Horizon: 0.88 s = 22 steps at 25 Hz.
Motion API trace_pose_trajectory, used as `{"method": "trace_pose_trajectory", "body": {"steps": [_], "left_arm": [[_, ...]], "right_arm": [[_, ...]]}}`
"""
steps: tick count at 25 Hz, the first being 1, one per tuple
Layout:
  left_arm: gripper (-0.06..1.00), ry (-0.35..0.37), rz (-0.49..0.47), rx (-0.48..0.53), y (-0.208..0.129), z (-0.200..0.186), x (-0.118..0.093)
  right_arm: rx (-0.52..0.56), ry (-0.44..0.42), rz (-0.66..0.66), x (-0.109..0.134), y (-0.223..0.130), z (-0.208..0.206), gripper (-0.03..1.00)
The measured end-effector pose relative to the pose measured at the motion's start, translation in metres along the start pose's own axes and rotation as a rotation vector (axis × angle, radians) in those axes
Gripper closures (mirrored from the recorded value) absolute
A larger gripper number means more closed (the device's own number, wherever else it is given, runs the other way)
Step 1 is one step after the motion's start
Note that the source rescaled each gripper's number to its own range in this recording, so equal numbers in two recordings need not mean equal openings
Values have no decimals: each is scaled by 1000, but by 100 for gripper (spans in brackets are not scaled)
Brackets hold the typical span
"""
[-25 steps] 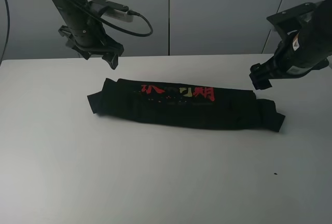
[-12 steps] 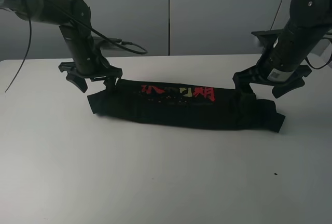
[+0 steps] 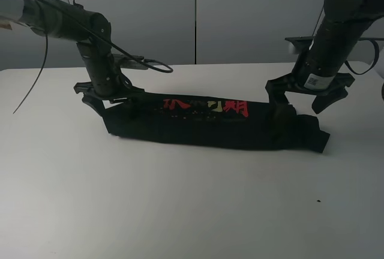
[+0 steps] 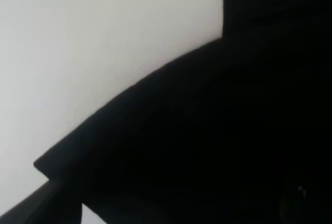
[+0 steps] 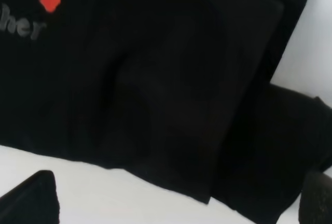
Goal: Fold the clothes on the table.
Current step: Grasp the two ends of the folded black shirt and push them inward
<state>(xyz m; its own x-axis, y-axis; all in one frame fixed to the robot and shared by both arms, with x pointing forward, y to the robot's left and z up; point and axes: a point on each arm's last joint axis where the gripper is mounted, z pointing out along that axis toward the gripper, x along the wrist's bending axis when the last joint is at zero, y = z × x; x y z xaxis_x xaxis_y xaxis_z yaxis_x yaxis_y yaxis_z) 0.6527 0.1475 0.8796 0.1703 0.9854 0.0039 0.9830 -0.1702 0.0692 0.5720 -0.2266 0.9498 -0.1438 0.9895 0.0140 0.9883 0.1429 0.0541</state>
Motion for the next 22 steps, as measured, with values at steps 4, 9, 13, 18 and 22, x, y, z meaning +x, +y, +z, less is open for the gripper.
{"method": "trace_pose_trajectory", "body": {"steps": [4,9,13,18,22], "left_arm": [[-5,0,-2,-2,0,0,0],[-5,18,11,-1,0,0,2],[-5,22,13,4,0,0,2],[-5,22,14,3,0,0,2],[-5,24,15,5,0,0,2]], "right_arm": [[4,3,30,-8,15,0,-3],[18,66,130,-39,25,6,-3],[58,69,124,-45,24,14,-3],[44,64,105,-41,27,21,-3],[44,63,100,-39,29,29,-3]]}}
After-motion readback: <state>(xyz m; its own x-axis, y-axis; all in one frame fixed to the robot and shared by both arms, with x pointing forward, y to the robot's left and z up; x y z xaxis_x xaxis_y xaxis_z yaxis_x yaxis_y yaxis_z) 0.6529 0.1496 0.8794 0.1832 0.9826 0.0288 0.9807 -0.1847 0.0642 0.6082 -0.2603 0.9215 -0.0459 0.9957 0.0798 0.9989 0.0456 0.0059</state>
